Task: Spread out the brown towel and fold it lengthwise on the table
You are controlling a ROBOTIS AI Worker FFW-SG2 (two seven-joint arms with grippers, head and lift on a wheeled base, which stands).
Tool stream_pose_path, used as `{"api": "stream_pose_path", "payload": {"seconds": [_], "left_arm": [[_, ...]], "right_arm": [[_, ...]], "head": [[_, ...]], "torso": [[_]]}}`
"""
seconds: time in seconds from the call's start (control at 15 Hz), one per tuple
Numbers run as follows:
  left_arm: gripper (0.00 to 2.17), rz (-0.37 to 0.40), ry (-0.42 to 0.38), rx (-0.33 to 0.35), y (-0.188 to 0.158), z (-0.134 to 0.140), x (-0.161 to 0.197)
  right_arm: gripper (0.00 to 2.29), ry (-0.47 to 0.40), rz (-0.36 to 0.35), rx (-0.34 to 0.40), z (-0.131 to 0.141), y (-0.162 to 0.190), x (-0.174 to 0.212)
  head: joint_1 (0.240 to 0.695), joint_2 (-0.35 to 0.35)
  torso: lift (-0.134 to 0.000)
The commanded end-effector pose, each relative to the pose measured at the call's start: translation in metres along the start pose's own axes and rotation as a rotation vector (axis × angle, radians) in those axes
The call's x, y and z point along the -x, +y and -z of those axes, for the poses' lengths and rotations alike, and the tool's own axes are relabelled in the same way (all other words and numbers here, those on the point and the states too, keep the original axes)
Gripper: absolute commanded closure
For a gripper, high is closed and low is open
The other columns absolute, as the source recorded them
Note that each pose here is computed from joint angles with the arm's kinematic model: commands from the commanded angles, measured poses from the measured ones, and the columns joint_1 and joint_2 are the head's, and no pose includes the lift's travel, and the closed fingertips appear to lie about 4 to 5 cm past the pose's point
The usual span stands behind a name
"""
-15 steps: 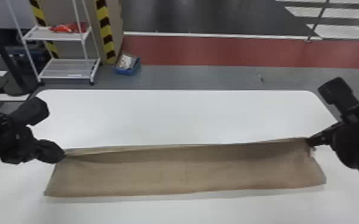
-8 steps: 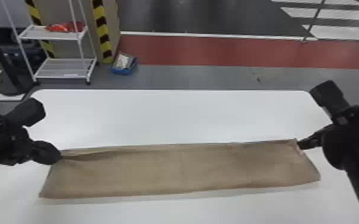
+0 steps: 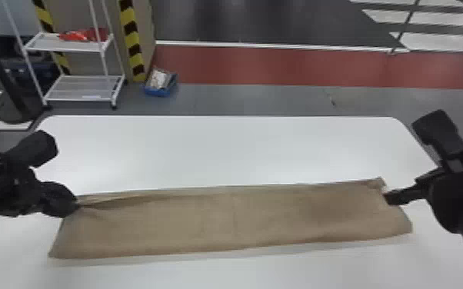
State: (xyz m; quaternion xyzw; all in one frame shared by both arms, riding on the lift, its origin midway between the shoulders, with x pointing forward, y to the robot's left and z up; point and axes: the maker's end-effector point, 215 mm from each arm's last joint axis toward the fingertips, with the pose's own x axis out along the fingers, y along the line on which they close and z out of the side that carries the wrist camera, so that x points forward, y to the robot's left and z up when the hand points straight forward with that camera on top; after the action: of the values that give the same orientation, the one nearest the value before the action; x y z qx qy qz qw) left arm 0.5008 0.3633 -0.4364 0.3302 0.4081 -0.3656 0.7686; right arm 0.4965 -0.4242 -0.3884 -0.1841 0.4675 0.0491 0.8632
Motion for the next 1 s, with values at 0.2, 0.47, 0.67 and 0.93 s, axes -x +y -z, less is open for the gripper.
{"api": "stream_pose_path", "payload": {"seconds": [0.2, 0.47, 0.67, 0.93], "left_arm": [[0.02, -0.101, -0.02, 0.019, 0.017, 0.007, 0.009], [0.02, -0.13, -0.038, 0.035, 0.026, 0.007, 0.015], [0.02, -0.141, -0.041, 0.044, 0.032, 0.01, 0.022], [0.02, -0.137, -0.048, 0.052, 0.032, 0.011, 0.022]], "right_arm": [[0.14, -0.005, 0.017, -0.059, 0.024, -0.027, 0.017], [0.15, -0.012, 0.015, -0.066, 0.026, -0.031, 0.019], [0.15, -0.022, 0.019, -0.068, 0.023, -0.036, 0.021], [0.15, -0.031, 0.024, -0.066, 0.02, -0.04, 0.021]], "head": [[0.695, -0.077], [0.695, -0.083], [0.695, -0.082], [0.695, -0.078]], "torso": [[-0.124], [-0.124], [-0.124], [-0.124]]}}
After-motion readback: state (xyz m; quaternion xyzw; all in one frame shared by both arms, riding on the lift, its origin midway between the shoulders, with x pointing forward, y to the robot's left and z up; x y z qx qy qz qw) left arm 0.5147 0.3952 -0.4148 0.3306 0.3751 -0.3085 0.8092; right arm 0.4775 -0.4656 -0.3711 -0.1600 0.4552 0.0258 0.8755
